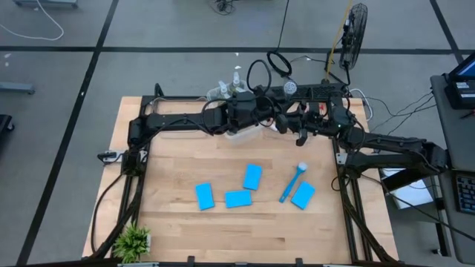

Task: Pick & Place Kitchen Sink Supplies
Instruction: Put the gray toilet brush into the right transparent bin

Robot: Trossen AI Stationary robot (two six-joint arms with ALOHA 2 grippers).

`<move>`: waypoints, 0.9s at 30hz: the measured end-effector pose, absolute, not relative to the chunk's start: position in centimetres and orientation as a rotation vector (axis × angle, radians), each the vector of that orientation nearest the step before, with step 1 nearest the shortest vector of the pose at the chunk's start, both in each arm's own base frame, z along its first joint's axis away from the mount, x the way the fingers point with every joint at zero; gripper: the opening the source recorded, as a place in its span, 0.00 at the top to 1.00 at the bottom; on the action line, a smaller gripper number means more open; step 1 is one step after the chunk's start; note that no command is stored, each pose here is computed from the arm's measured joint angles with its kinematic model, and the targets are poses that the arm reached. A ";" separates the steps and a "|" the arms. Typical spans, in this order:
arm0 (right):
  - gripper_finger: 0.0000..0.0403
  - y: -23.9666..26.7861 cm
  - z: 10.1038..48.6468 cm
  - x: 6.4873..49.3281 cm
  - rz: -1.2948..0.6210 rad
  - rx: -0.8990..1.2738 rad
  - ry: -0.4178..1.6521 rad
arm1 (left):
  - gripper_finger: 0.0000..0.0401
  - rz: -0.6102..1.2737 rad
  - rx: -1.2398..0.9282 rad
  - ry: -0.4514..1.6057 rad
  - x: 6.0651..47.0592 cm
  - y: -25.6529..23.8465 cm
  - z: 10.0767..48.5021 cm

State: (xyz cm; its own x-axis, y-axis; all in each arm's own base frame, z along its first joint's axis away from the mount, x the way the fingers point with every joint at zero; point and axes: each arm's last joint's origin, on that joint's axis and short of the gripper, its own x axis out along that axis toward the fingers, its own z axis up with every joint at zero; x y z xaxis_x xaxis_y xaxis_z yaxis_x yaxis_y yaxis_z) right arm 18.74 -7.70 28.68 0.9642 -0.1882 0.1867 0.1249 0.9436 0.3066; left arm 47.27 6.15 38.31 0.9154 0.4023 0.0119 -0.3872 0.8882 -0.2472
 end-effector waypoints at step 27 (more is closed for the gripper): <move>0.98 -11.0 25.4 13.7 -0.549 0.406 0.171 | 0.41 0.631 -0.018 0.366 43.8 6.6 37.5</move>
State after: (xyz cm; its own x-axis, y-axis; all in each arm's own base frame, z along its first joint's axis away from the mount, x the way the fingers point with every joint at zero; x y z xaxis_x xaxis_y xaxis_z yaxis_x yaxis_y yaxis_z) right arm 13.73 -11.04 25.38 0.8415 -0.4715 -0.2636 0.5379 0.7765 0.3283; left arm 43.76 6.64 37.52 0.7457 0.5734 -0.3393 -0.5795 0.8095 0.0942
